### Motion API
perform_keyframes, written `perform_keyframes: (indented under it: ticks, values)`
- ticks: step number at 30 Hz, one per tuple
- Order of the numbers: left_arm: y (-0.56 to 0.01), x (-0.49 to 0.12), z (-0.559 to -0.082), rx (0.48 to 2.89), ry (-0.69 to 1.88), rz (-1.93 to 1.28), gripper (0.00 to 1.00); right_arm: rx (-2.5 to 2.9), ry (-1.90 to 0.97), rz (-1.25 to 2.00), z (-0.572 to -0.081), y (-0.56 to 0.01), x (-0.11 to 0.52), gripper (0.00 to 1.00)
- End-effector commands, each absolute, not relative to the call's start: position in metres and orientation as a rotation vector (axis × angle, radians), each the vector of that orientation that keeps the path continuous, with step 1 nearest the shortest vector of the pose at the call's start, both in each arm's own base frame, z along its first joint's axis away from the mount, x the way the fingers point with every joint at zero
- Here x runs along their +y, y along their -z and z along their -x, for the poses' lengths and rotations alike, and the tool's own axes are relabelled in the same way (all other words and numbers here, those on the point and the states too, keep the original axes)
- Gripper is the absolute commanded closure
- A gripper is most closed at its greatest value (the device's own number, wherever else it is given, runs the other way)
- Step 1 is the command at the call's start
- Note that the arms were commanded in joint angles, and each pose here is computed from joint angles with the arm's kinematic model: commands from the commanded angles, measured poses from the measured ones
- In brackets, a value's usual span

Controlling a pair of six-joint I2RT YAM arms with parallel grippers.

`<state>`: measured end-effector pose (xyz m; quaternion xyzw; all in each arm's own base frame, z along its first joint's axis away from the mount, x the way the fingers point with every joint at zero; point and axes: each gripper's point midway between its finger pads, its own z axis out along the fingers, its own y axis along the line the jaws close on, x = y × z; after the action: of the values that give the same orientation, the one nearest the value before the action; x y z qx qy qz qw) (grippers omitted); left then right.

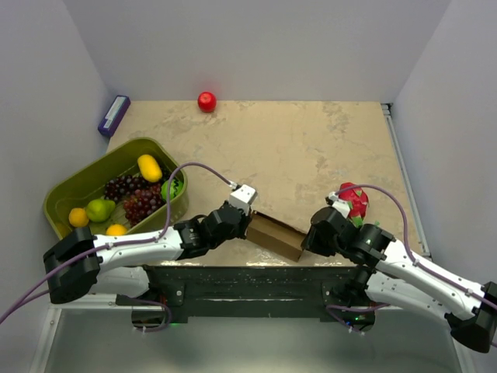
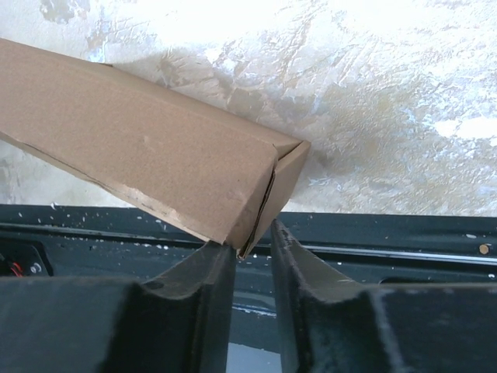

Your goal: Fold the paper box

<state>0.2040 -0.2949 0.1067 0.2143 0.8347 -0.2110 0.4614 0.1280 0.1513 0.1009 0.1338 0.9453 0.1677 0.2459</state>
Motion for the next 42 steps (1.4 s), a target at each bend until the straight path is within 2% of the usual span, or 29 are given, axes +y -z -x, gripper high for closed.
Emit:
perform_keyframes:
  ticks: [1, 8, 13, 18, 19, 20, 21, 27, 35, 42]
  values:
    - [-0.107, -0.301, -0.196, 2.050, 0.571, -0.516, 1.00, 2.545, -0.412, -0.431, -0.134, -0.091, 0.144, 0.68]
    - [-0.104, -0.300, -0.193, 2.058, 0.569, -0.514, 1.00, 2.500, -0.438, -0.494, -0.137, -0.091, 0.141, 0.55]
    - [-0.105, -0.300, -0.192, 2.056, 0.572, -0.514, 1.00, 2.482, -0.453, -0.509, -0.139, -0.090, 0.142, 0.54]
    - [-0.109, -0.302, -0.192, 2.052, 0.579, -0.514, 1.00, 2.510, -0.419, -0.492, -0.136, -0.082, 0.140, 0.61]
    - [-0.111, -0.302, -0.193, 2.051, 0.581, -0.512, 1.00, 2.518, -0.406, -0.491, -0.135, -0.080, 0.138, 0.64]
    - [-0.112, -0.303, -0.193, 2.052, 0.580, -0.509, 1.00, 2.526, -0.390, -0.486, -0.134, -0.078, 0.136, 0.74]
    - [-0.117, -0.303, -0.194, 2.049, 0.580, -0.503, 1.00, 2.533, -0.380, -0.477, -0.133, -0.077, 0.135, 0.79]
    - [-0.138, -0.306, -0.197, 2.020, 0.593, -0.494, 1.00, 2.570, -0.329, -0.453, -0.126, -0.068, 0.128, 0.92]
    - [-0.161, -0.313, -0.200, 1.990, 0.616, -0.491, 1.00, 2.591, -0.261, -0.437, -0.122, -0.062, 0.118, 0.98]
    - [-0.170, -0.312, -0.201, 1.993, 0.612, -0.474, 1.00, 2.608, -0.230, -0.422, -0.121, -0.056, 0.118, 0.99]
